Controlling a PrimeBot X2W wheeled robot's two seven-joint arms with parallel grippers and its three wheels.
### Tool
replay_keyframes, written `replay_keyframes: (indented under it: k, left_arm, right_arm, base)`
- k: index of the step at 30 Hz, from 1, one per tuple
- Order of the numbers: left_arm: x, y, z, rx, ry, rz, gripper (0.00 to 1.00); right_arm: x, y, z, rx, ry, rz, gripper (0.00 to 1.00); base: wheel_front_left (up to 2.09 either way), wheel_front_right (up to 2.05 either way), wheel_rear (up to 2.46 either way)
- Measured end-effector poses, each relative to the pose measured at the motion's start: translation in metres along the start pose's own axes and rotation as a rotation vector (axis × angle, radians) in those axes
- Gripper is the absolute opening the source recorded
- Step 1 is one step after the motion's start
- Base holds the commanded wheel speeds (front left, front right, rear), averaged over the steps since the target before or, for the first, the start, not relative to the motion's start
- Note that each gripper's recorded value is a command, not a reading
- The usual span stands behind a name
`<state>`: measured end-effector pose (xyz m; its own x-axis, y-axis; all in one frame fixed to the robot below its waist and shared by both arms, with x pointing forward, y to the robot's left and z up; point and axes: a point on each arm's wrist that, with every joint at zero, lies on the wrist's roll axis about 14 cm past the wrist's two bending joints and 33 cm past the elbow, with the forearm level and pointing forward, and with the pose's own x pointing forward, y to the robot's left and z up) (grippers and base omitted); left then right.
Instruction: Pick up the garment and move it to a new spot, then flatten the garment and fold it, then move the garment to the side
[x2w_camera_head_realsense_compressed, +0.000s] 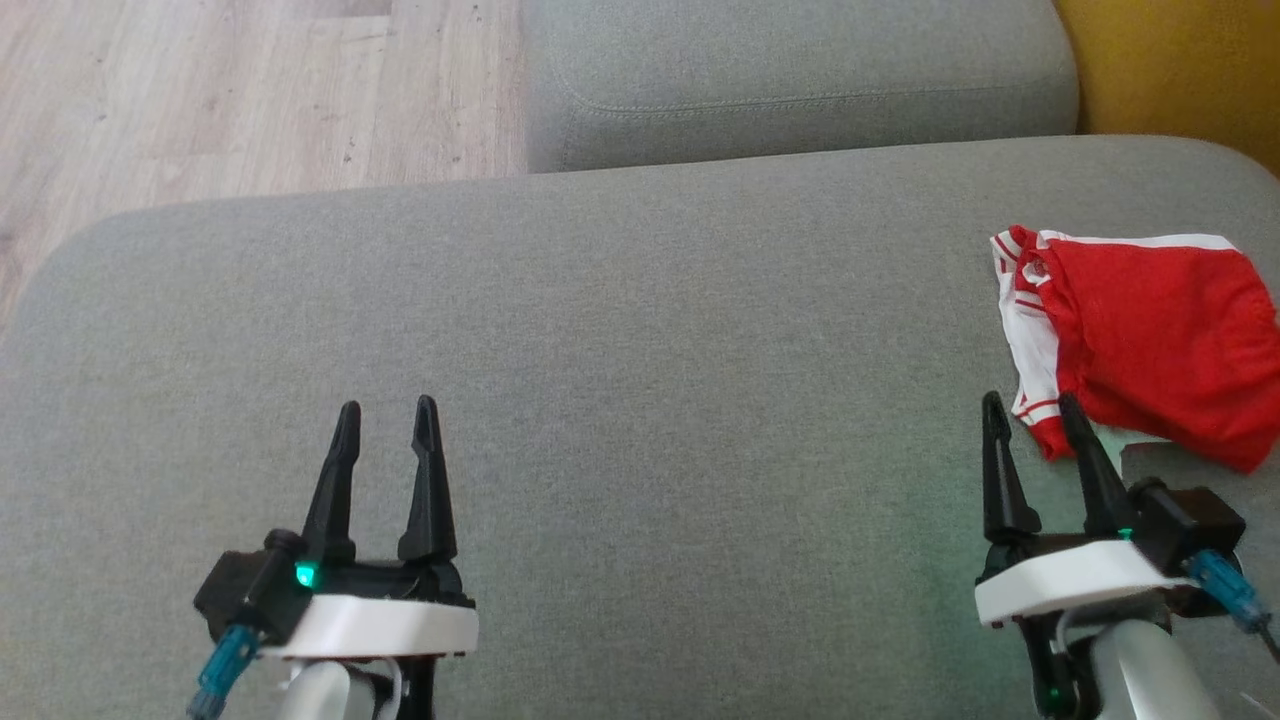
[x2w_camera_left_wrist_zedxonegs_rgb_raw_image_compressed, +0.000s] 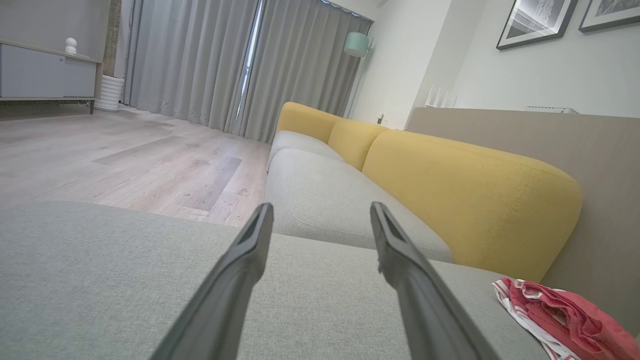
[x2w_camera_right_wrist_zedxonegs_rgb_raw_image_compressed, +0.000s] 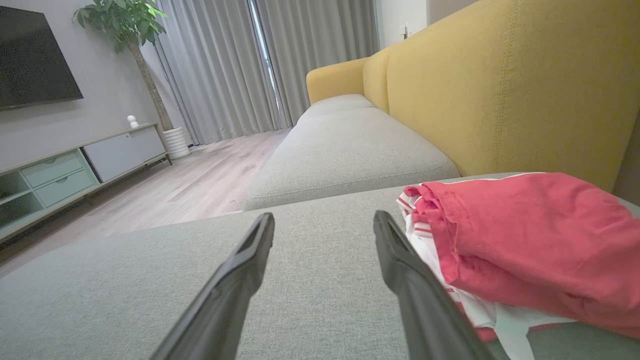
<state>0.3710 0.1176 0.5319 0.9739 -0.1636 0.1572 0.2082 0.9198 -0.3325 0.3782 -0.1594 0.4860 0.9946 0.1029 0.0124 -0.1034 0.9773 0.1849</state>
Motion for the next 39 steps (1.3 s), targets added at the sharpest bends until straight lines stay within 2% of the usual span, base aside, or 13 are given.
replay_keyframes:
  k: [2,6,20,21,27,39]
  left_arm:
    - [0.000,0.002,-0.003,0.001,0.008,0.013,1.00]
    - [-0.002,0.006,-0.012,-0.064,0.033,0.027,1.00]
    - [0.000,0.009,-0.009,-0.052,0.024,0.040,1.00]
    - [-0.001,0.009,-0.013,-0.052,0.038,0.042,0.00]
    - [-0.027,0.023,-0.053,-0.071,0.171,0.103,0.00]
    - [-0.027,0.028,-0.055,-0.171,0.186,0.138,0.00]
  right_arm:
    - [0.000,0.002,-0.002,0.000,0.005,0.006,1.00]
    - [0.000,0.002,-0.003,0.000,0.008,0.007,1.00]
    - [-0.002,0.001,-0.003,0.001,0.008,0.002,1.00]
    - [-0.003,0.000,-0.007,0.002,0.022,-0.002,0.00]
    - [-0.029,-0.008,-0.051,0.030,0.161,-0.040,0.00]
    - [-0.027,-0.014,-0.048,0.146,0.157,-0.081,0.00]
  base:
    - [0.00,0.00,0.00]
    - [0.00,0.00,0.00]
    - [0.00,0.00,0.00]
    - [0.00,0.00,0.00]
    - [0.00,0.00,0.00]
    - [0.00,0.00,0.00]
